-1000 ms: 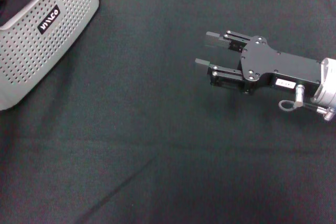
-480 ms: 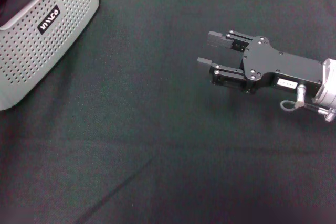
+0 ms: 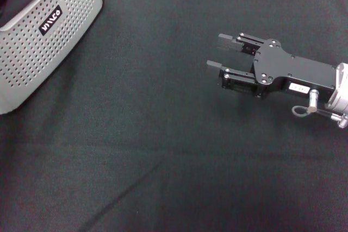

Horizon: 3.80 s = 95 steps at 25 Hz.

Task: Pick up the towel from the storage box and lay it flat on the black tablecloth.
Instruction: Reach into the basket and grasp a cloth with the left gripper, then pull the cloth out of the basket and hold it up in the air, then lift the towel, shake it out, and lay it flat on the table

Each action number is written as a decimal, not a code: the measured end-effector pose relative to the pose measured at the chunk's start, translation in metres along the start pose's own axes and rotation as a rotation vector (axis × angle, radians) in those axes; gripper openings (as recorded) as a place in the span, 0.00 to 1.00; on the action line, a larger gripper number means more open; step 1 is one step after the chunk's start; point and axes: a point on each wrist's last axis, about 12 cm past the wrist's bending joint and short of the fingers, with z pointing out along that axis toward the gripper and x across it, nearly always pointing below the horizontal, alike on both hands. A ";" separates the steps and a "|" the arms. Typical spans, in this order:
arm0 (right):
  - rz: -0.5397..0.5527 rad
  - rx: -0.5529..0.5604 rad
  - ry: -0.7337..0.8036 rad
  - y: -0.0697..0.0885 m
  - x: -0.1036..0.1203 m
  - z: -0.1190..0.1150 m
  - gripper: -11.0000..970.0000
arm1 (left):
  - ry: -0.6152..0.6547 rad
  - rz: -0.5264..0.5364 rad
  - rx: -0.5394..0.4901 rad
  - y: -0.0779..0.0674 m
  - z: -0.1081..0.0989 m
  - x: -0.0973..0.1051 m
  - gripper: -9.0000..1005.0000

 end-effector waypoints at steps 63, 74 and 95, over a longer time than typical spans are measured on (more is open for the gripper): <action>-0.660 0.003 -0.012 -0.023 -0.062 0.121 0.70 | -0.805 -0.386 0.282 0.040 -0.063 -0.026 0.04; -0.723 0.041 -0.026 -0.024 -0.079 0.155 0.67 | -0.822 -0.382 0.292 0.039 -0.063 -0.029 0.04; -0.715 0.078 0.037 -0.033 -0.075 0.155 0.59 | -0.899 -0.394 0.366 0.037 -0.059 -0.036 0.04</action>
